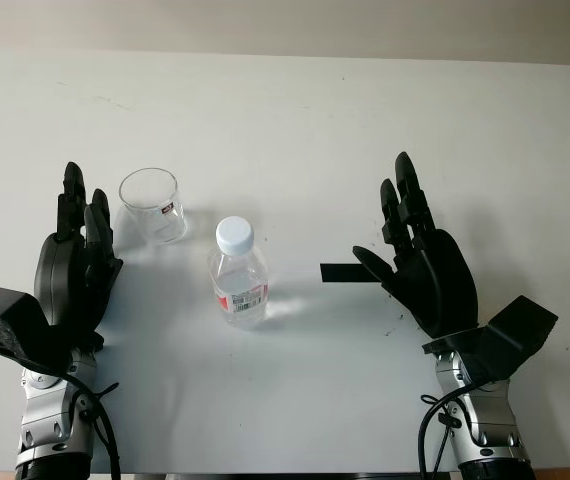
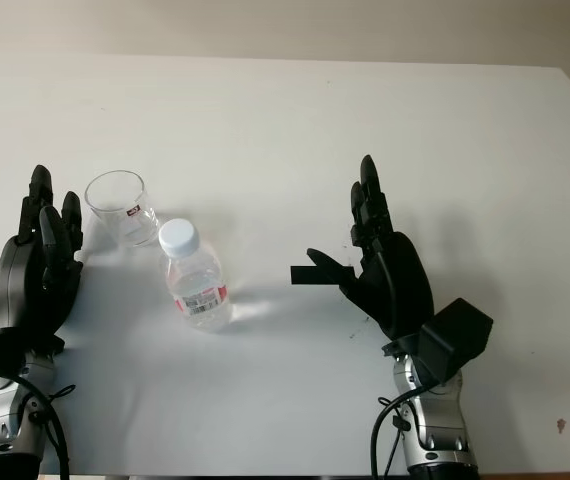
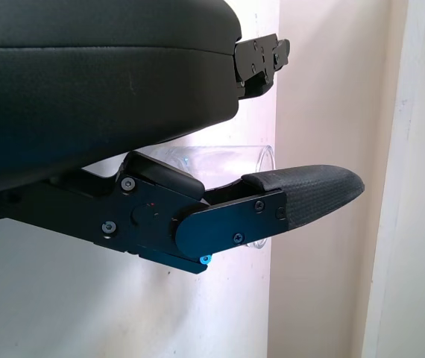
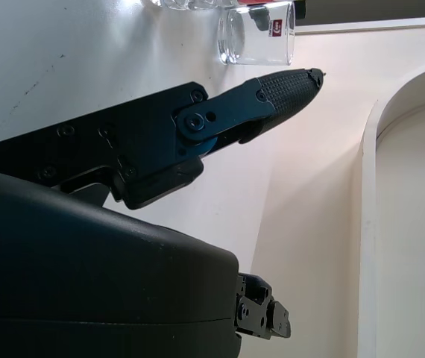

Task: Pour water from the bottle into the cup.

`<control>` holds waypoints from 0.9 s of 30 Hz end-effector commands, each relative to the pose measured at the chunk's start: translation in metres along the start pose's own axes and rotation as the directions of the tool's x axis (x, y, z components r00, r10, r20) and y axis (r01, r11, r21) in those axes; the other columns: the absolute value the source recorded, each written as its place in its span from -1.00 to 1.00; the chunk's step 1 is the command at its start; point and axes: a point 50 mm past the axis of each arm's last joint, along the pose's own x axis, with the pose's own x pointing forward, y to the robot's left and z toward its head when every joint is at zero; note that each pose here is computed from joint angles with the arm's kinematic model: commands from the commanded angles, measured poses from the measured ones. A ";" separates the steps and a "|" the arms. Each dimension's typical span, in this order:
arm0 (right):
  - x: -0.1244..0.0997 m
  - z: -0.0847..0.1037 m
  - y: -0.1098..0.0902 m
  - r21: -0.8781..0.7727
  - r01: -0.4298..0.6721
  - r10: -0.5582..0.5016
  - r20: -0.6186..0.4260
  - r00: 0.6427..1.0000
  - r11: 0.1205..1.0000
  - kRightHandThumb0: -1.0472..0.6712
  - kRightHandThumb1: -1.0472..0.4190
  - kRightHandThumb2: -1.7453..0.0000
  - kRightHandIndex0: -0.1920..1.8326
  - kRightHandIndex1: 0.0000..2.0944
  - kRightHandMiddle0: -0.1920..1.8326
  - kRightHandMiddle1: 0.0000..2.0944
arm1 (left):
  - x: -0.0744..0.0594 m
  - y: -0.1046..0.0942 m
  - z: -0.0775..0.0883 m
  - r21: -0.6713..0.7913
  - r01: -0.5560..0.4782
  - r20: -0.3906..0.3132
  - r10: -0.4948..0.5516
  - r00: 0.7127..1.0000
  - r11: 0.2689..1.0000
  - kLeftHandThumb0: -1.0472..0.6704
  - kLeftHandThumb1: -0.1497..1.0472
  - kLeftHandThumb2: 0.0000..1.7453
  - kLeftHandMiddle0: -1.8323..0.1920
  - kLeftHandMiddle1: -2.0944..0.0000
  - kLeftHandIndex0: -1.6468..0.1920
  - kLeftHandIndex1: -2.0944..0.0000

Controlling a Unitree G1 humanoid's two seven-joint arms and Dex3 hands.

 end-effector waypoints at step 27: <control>0.075 0.014 0.040 0.048 -0.640 0.641 -0.112 0.760 0.767 -0.81 -0.75 0.96 -0.87 -0.92 -0.94 -0.96 | 0.001 0.000 0.002 0.007 0.005 0.015 -0.005 1.000 1.000 -0.68 1.00 -0.22 0.96 0.95 1.00 0.96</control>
